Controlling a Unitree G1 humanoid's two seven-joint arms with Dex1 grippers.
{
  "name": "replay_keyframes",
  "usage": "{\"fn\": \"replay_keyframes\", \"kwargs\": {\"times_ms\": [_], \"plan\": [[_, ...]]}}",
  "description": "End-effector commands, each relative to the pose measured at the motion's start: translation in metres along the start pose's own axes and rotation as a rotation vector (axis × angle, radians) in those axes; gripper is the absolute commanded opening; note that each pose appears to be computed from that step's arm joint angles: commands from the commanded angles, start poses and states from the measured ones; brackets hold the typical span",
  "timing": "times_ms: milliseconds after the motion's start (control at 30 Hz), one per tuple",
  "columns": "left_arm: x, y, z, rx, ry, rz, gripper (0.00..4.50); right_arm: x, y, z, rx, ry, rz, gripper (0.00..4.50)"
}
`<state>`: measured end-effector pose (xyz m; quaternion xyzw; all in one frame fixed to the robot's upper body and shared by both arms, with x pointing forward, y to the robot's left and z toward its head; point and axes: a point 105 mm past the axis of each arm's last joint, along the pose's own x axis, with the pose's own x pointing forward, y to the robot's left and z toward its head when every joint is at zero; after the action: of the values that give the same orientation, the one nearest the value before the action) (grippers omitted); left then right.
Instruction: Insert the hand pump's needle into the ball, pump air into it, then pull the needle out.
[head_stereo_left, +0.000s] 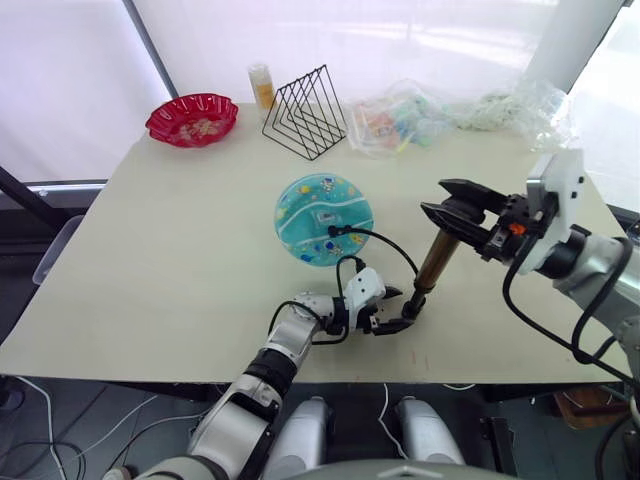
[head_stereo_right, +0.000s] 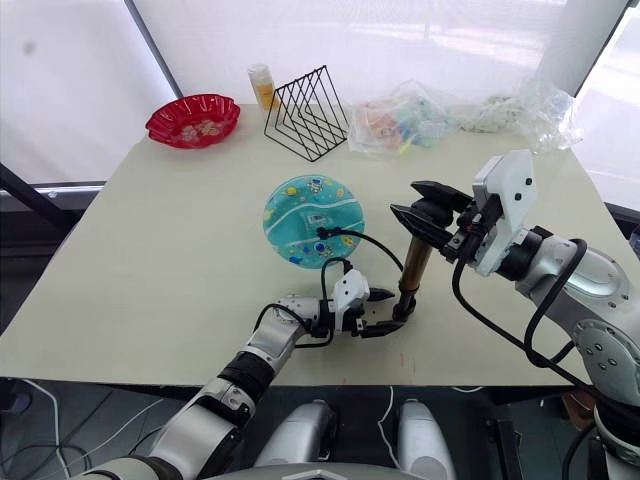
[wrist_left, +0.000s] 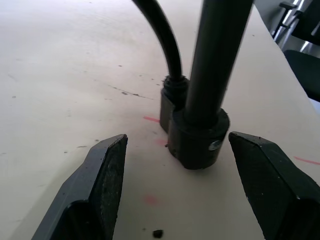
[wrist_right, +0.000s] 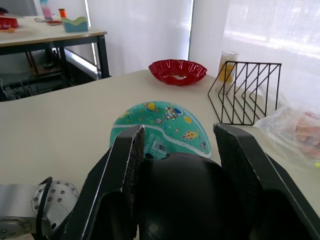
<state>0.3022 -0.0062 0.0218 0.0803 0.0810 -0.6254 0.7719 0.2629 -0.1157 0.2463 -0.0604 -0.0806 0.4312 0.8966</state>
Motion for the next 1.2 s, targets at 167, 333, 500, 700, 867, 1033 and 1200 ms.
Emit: {"fn": "replay_keyframes", "kwargs": {"times_ms": [167,333,500,700,867,1033,1200], "plan": [[0.006,-0.002,0.013,0.023,-0.049,-0.012,3.43,0.001,0.004,0.011,-0.037,-0.048,0.008,1.77],[0.007,-0.003,0.013,0.019,-0.051,-0.015,3.43,0.002,0.005,0.011,-0.037,-0.049,0.009,1.77],[0.007,-0.003,0.012,0.016,-0.048,-0.017,2.93,0.002,0.005,0.012,-0.038,-0.051,0.009,1.77],[0.007,-0.006,0.006,0.119,0.010,-0.007,1.04,0.002,0.005,0.012,-0.037,-0.052,0.008,1.77],[0.009,-0.011,0.005,0.104,0.019,-0.016,1.04,0.003,0.005,0.013,-0.037,-0.055,0.007,1.77],[0.009,-0.011,0.002,0.031,0.014,-0.036,1.04,0.003,0.006,0.012,-0.032,-0.055,0.006,1.77],[0.007,-0.007,-0.013,0.010,0.098,-0.061,1.04,0.003,0.008,0.010,-0.047,-0.042,0.014,1.77]]}}
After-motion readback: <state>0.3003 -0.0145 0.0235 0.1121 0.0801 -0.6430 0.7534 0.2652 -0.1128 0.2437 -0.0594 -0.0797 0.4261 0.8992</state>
